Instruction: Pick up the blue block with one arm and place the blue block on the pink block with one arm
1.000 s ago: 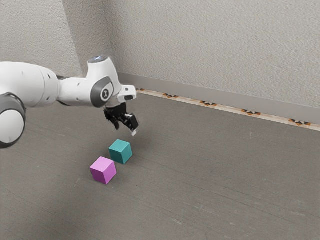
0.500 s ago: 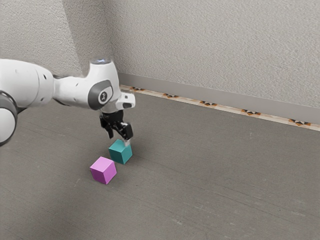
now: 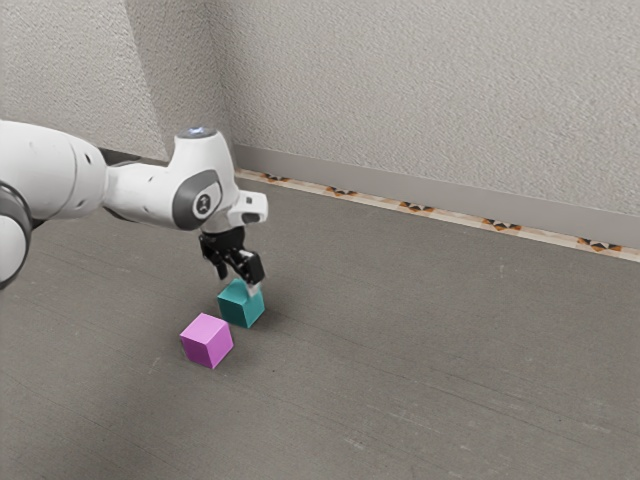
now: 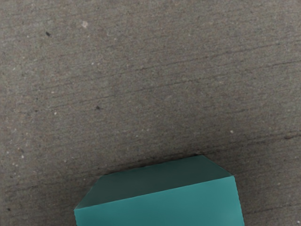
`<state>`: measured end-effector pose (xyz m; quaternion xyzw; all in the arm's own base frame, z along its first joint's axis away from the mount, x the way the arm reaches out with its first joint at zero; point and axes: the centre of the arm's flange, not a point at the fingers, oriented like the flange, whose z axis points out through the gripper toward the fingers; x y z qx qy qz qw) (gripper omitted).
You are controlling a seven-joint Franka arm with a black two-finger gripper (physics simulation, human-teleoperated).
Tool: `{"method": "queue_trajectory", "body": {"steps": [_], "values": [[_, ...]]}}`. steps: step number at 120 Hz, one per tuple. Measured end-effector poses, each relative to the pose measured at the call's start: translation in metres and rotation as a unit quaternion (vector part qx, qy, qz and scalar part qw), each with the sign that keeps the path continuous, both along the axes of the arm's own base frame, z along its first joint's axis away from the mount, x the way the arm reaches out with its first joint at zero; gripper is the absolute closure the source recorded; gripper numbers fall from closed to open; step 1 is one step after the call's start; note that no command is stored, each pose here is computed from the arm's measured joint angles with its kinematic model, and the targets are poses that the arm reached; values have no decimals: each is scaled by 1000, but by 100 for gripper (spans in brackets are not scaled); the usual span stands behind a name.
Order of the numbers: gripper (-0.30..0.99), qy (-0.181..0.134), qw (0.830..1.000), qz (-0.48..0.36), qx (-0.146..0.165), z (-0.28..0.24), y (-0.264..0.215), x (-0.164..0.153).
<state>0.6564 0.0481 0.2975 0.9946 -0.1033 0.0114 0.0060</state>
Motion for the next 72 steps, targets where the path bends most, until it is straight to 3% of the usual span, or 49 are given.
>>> {"method": "queue_trajectory", "body": {"steps": [19, 72], "values": [[2, -10, 1000, -9, 0, 0, -2, 2], [2, 0, 1000, -12, -7, -27, 1, -2]]}}
